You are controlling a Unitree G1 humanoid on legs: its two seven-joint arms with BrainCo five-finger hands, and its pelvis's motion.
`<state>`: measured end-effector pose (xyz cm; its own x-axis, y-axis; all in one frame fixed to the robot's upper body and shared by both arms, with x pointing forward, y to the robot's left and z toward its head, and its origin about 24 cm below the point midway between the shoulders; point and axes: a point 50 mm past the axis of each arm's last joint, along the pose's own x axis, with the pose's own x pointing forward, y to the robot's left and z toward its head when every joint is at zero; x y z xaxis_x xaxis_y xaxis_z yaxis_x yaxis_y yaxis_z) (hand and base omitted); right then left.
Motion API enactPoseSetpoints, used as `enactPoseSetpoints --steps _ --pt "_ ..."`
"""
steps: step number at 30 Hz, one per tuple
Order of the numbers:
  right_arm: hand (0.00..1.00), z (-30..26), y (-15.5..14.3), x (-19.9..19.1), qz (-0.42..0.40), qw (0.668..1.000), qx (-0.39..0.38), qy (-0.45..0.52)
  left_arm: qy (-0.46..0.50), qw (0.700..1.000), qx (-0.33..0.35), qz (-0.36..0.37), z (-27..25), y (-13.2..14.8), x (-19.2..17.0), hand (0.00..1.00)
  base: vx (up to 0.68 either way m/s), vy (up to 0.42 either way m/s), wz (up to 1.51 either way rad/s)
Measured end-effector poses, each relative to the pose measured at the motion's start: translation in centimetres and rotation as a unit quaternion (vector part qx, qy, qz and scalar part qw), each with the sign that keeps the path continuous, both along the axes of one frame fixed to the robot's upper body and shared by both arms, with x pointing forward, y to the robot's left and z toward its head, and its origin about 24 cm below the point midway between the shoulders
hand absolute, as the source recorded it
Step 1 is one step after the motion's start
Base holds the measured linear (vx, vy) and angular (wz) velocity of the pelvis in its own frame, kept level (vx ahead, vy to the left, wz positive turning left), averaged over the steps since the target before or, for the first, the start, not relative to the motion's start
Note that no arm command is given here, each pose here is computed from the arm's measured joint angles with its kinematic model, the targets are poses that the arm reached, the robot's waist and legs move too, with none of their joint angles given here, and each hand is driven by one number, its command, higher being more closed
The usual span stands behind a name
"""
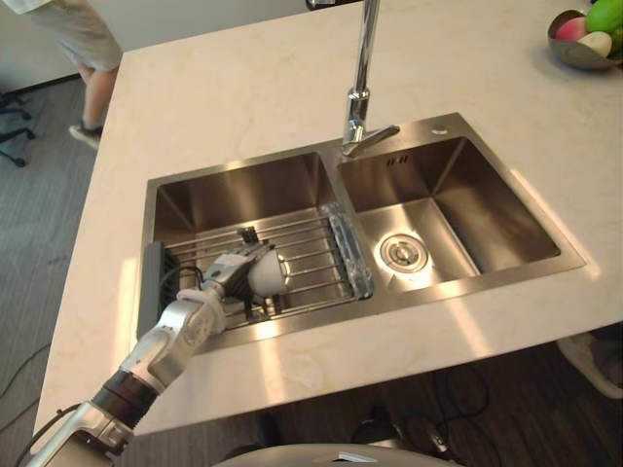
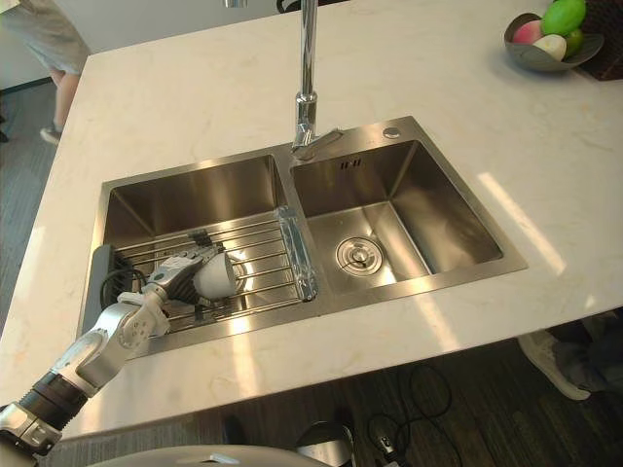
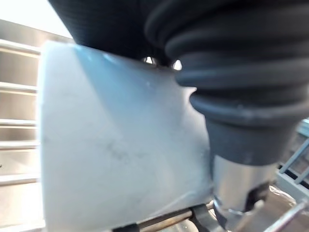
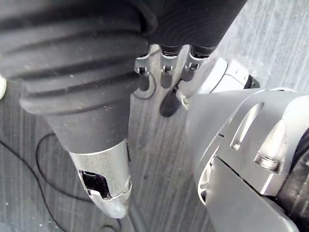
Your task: Walk over to the sink, pick up the cup, carry it to the dishwasher, place the cup inside the dishwasher, then close the dishwasher door
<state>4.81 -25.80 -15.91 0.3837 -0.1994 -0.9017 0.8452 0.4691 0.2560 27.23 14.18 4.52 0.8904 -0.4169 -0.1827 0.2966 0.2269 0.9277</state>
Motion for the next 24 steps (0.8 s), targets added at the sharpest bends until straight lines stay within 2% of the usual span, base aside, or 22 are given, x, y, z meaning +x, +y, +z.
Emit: enactPoseSetpoints --steps 8,15,20,24 --pt "0.0 0.0 0.0 0.0 0.001 1.0 -0.002 -0.001 -0.011 1.0 0.018 -0.019 0.5 -0.2 0.6 1.0 0.0 0.0 0.0" --pt "0.0 0.1 0.0 0.4 0.024 1.0 -0.013 -0.003 -0.069 0.997 -0.012 -0.032 0.4 -0.1 0.1 1.0 0.0 0.0 0.0" --pt "0.0 0.4 -0.3 0.9 0.034 0.999 -0.024 -0.012 -0.133 0.99 -0.051 0.002 0.1 1.7 -1.2 1.0 0.0 0.0 0.02" --pt "0.0 0.6 -0.9 1.0 0.096 0.994 -0.052 0.006 -0.239 0.965 -0.081 0.07 3.0 5.2 -1.8 1.0 0.0 -0.005 0.1"
